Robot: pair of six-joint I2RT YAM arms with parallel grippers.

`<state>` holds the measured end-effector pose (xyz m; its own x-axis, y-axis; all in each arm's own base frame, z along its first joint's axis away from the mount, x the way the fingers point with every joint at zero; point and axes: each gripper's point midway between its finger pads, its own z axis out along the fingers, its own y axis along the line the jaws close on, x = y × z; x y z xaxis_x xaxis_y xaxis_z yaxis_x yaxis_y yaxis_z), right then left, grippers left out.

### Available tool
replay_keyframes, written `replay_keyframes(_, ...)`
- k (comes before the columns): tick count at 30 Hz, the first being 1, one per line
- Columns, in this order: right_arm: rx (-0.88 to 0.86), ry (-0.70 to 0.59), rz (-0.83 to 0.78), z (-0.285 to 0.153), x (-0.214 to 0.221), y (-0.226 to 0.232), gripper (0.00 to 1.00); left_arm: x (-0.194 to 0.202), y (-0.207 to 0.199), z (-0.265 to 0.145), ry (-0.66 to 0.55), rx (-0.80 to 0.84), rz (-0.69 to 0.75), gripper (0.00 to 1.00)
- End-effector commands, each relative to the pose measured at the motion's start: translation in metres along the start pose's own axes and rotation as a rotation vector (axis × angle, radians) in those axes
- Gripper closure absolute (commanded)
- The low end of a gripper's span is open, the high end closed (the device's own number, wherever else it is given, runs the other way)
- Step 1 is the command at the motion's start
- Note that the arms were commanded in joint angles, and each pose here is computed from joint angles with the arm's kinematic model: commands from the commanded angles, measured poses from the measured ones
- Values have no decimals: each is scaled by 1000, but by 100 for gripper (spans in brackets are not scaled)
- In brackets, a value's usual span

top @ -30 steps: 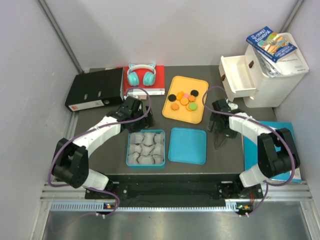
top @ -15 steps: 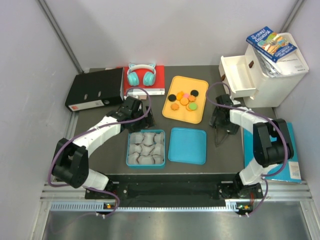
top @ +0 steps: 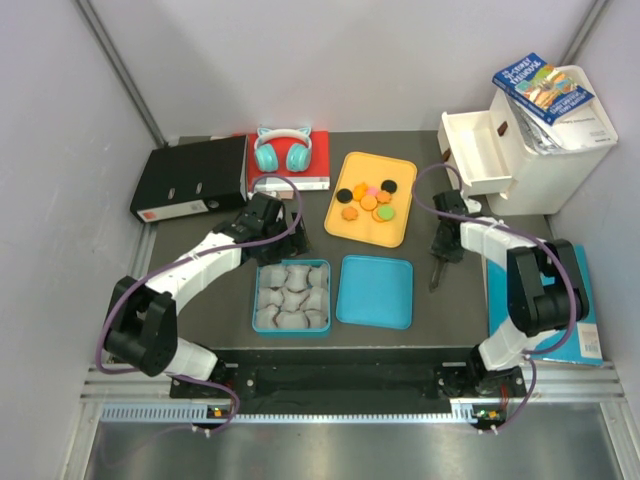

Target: Pack the cookies

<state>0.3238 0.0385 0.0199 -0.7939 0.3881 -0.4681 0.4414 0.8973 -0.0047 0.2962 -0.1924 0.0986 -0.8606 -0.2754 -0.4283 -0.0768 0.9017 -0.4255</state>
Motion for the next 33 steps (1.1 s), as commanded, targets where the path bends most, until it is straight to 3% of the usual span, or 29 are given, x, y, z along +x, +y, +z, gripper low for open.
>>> replay_keyframes(1, 62, 44, -25, -3, 22, -25, 74, 0, -4, -3, -10, 25, -10, 1)
replay_keyframes(6, 54, 37, -31, -7, 24, -28, 68, 1, -3, -2, -9, 24, -15, 2)
replay_keyframes(10, 52, 96, -43, 1, 36, -26, 54, 3, -4, -2, -6, 30, -21, 2)
replay_keyframes(22, -24, 126, -12, 0, 45, -15, 72, 4, -2, -3, -7, 27, -18, 2)
replay_keyframes(33, -173, -66, -86, -79, 13, 17, 69, 3, -2, -2, -11, 31, -20, 2)
